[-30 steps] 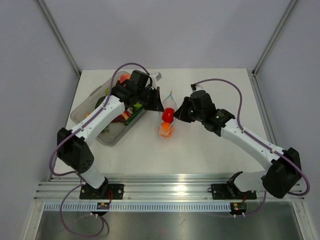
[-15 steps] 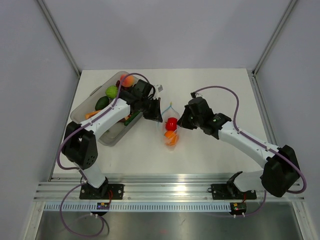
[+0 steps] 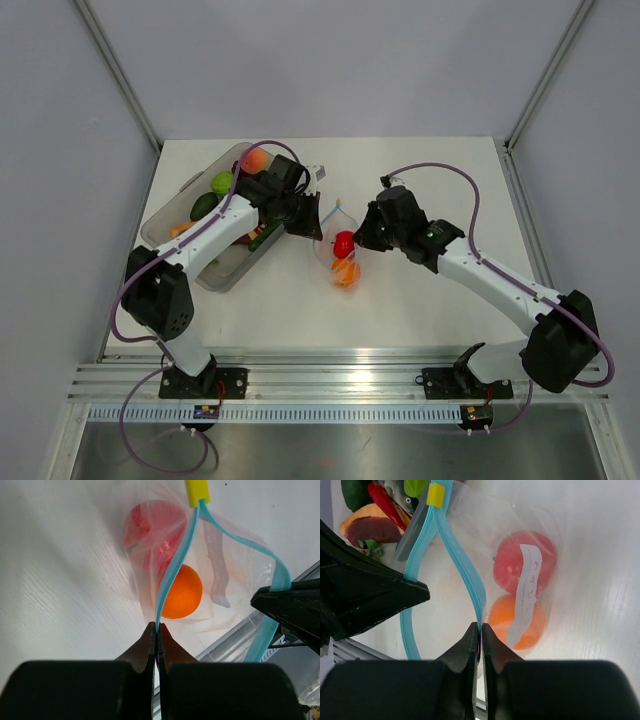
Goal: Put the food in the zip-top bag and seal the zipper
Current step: Adjust the zipper food storage bag at the center of the board, then pick up the fake fruit from the bin.
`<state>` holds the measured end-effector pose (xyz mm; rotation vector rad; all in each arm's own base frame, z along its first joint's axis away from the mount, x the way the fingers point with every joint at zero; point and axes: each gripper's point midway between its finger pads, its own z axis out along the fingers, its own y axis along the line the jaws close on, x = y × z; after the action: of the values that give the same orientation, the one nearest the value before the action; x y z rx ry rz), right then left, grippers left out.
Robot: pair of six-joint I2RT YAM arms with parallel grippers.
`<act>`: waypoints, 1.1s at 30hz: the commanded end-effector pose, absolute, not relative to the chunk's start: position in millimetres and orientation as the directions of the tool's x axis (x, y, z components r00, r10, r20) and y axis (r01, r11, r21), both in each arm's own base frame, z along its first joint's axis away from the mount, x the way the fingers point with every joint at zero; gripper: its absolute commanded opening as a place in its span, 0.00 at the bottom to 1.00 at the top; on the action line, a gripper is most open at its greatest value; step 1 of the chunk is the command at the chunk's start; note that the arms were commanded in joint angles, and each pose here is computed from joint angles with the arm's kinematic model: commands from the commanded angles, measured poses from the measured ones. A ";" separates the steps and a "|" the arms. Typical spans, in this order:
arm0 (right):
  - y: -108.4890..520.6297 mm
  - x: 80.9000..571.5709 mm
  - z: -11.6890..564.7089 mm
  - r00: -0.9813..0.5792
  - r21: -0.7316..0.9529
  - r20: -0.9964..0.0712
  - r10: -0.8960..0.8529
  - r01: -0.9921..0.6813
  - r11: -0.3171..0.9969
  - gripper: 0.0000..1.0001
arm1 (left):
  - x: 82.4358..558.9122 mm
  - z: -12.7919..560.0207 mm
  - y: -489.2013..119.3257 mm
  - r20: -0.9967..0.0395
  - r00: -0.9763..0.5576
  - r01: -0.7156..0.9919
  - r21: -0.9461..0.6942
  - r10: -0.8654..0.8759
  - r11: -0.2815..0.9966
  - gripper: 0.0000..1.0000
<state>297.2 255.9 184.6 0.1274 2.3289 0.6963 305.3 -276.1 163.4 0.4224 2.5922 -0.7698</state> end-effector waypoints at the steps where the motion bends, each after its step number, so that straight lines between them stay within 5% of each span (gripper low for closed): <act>1: 260.3 302.9 197.0 -0.740 0.516 -0.610 0.283 -0.099 0.851 0.13 | 307.4 190.5 -284.0 -0.522 -0.835 0.450 -0.467 0.173 0.761 0.00; 6: 260.8 303.3 200.1 -0.738 0.514 -0.614 0.279 -0.106 0.851 0.20 | 306.0 186.7 -285.7 -0.516 -0.839 0.451 -0.477 0.175 0.754 0.00; 9: 260.2 304.1 200.3 -0.736 0.508 -0.620 0.271 -0.113 0.854 0.02 | 304.8 184.0 -287.5 -0.510 -0.843 0.449 -0.489 0.173 0.748 0.00; 15: 264.9 303.5 204.2 -0.730 0.544 -0.614 0.299 -0.118 0.831 0.00 | 306.2 184.5 -285.9 -0.530 -0.827 0.471 -0.471 0.188 0.746 0.00; 17: 267.4 305.6 207.5 -0.727 0.562 -0.607 0.321 -0.108 0.820 0.00 | 313.4 191.2 -283.2 -0.549 -0.816 0.468 -0.446 0.180 0.763 0.17; 18: 268.9 307.6 207.5 -0.727 0.567 -0.603 0.329 -0.100 0.817 0.00 | 316.7 193.6 -281.0 -0.553 -0.813 0.463 -0.430 0.179 0.775 0.41; 19: 269.9 309.2 208.8 -0.724 0.575 -0.599 0.341 -0.093 0.813 0.00 | 327.0 207.1 -281.9 -0.578 -0.799 0.460 -0.414 0.164 0.786 0.54; 22: 271.9 317.7 214.1 -0.710 0.582 -0.601 0.366 -0.075 0.810 0.00 | 335.5 230.7 -283.8 -0.606 -0.784 0.458 -0.420 0.134 0.784 0.79; 33: 286.4 331.0 224.4 -0.707 0.598 -0.602 0.370 -0.092 0.796 0.00 | 404.4 293.8 -205.3 -0.697 -0.716 0.332 -0.393 -0.041 0.857 0.91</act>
<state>318.9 274.4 195.4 0.2010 2.3170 0.7357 381.9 -233.8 279.2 0.2783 2.3237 -0.7116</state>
